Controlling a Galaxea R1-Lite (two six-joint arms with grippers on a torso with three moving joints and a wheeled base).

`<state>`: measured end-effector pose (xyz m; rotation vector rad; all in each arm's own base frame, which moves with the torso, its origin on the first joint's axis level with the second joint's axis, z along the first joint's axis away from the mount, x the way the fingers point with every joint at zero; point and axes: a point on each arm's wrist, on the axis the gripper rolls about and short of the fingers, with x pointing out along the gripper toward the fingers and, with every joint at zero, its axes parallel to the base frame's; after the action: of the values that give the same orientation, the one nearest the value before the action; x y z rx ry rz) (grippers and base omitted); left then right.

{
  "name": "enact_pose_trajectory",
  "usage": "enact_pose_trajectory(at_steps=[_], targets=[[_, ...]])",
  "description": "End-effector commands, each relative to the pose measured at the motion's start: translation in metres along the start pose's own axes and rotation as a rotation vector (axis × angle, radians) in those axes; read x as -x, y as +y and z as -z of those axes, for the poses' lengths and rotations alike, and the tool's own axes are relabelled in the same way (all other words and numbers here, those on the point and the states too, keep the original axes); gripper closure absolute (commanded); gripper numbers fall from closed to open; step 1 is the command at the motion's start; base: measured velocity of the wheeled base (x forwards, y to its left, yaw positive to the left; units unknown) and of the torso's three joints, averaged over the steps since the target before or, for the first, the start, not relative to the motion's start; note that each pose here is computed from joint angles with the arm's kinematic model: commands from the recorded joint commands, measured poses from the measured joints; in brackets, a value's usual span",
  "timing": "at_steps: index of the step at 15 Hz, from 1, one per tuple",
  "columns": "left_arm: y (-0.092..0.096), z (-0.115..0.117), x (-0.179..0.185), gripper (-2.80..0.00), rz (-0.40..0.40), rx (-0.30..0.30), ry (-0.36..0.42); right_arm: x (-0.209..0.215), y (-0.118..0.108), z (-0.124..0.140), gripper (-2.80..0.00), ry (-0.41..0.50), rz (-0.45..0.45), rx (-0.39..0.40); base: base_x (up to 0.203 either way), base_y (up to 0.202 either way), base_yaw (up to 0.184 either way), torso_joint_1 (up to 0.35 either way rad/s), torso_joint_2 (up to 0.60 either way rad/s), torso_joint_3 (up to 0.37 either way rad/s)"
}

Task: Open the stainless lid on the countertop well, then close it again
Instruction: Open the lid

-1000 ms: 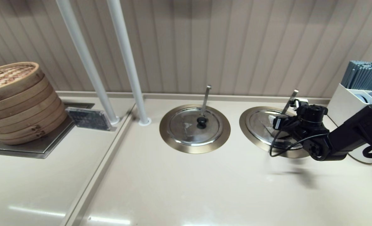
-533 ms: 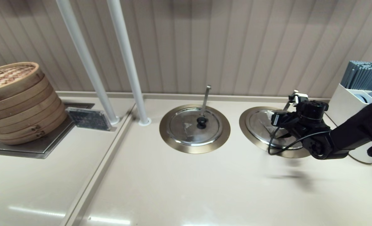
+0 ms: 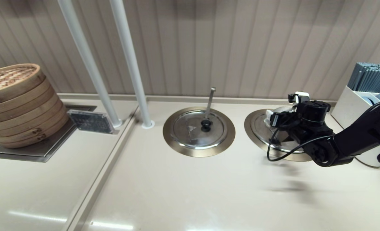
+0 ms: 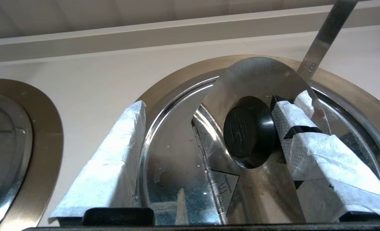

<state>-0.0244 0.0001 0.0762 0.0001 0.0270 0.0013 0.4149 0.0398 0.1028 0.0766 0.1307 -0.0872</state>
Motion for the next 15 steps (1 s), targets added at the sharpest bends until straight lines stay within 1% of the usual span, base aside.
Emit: enact_pose_trajectory(at_steps=[1,4,9,13,15], targets=[[0.000,0.000,0.000,0.00,0.000,0.000,0.001,0.006,0.012,0.006,-2.80,0.019,-0.020,0.009,0.000,0.000,0.000,0.000,0.00,0.000],[0.000,0.000,0.000,0.00,0.000,0.000,0.001,0.016,0.023,0.006,-2.80,0.014,-0.051,0.015,0.000,0.000,0.000,0.000,0.00,0.000],[0.000,0.000,0.000,0.00,0.000,0.000,0.001,0.035,0.035,0.012,-2.80,0.047,-0.089,0.028,0.000,0.000,0.000,0.000,0.00,0.000],[0.000,0.000,0.000,0.00,0.000,0.000,0.001,0.060,0.053,0.000,-2.80,0.030,-0.133,0.030,0.000,0.000,0.000,0.000,0.00,0.000],[0.000,0.000,0.000,0.00,0.000,0.000,0.001,0.065,0.058,0.000,-2.80,0.034,-0.150,0.033,0.000,0.000,0.000,0.000,0.00,0.000]])
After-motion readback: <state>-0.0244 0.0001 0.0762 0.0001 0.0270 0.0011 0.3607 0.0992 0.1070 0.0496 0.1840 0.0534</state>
